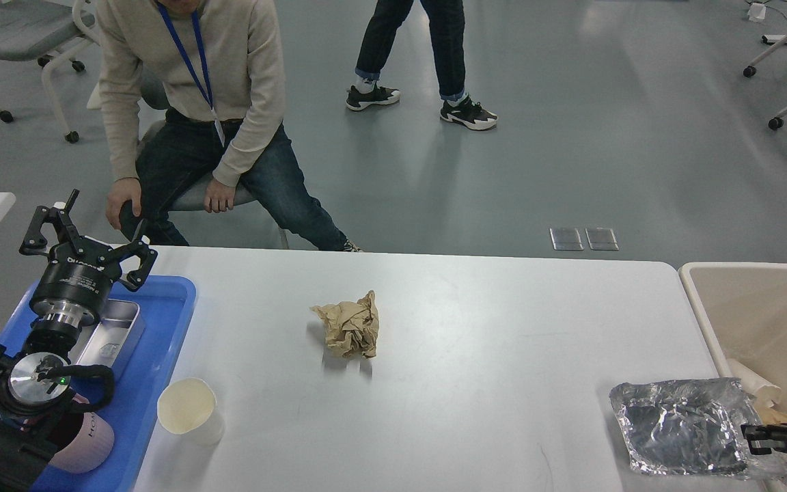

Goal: Tidy desktop
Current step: 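Lift the foil wrapper with the right gripper and carry it over the table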

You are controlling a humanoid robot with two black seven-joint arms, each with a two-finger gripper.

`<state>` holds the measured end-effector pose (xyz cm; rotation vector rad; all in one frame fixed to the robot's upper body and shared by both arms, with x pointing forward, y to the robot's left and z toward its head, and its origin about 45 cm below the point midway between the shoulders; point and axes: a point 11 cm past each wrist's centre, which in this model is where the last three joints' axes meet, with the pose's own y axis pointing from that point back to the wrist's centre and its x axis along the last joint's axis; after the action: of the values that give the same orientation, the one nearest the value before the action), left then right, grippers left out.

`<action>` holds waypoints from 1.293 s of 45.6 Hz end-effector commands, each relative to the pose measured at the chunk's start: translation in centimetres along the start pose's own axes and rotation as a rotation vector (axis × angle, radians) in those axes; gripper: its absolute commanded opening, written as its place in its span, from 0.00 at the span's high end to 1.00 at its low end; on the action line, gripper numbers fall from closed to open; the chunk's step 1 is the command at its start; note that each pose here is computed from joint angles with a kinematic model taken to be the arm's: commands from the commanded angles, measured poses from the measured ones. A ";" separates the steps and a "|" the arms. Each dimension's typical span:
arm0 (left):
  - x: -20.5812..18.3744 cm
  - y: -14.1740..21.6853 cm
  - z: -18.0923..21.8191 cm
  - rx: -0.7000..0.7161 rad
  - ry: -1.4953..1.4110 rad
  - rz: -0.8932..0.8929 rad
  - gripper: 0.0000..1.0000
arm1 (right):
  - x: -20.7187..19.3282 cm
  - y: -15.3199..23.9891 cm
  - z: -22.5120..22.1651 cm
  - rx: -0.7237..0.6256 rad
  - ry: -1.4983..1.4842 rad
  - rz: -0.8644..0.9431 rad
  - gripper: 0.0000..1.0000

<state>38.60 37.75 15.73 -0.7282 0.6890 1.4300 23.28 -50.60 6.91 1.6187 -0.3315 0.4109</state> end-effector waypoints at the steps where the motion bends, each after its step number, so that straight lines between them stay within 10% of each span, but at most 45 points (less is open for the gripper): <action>1: 0.0 0.0 0.0 0.000 0.000 0.001 0.04 | 0.7 0.1 -0.2 0.006 -0.004 0.013 1.00; 59: -0.2 -0.1 -0.6 0.005 0.009 0.001 0.04 | 14.1 19.5 -5.0 0.140 0.134 0.086 1.00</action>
<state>38.69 37.12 15.53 -0.7323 0.7013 1.4253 27.15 -47.44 30.54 1.7035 -0.2891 0.6064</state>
